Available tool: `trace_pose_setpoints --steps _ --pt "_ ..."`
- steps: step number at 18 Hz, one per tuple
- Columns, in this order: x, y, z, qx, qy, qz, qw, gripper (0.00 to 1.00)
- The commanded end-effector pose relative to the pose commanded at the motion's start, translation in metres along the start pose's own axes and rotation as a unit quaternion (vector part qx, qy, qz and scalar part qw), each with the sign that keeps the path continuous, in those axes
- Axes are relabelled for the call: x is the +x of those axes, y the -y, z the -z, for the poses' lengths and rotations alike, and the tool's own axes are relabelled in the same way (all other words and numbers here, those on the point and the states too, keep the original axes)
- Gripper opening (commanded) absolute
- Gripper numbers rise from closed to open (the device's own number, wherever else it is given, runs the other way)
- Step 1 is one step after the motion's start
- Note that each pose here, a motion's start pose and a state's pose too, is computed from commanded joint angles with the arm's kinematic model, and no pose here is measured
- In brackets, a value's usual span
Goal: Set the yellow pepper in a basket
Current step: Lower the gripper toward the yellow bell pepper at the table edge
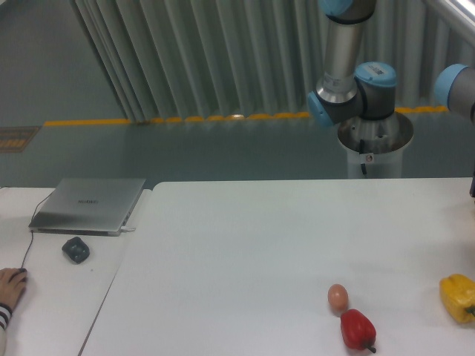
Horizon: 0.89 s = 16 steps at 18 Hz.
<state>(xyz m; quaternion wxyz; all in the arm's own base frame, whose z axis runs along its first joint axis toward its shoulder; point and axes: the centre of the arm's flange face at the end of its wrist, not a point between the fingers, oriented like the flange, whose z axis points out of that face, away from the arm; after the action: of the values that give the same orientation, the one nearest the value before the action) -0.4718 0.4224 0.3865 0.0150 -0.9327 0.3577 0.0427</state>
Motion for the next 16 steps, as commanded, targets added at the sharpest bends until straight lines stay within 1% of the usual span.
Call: trace_pose_setpoints --steps 3,6,10,12,14,16 --pt "0.000 0.002 -0.001 0.001 -0.001 0.017 0.9999 1.00" --pt "0.000 0.015 -0.005 0.002 -0.004 0.045 0.9990 1.00" --pt "0.003 0.021 -0.015 0.003 -0.011 0.110 0.9939 1.00" --pt "0.004 0.020 -0.016 0.004 -0.011 0.119 0.9928 1.00" --pt "0.008 0.021 -0.019 0.005 -0.016 0.147 0.9890 1.00" --pt "0.008 0.022 -0.018 0.011 -0.016 0.186 0.9823 1.00"
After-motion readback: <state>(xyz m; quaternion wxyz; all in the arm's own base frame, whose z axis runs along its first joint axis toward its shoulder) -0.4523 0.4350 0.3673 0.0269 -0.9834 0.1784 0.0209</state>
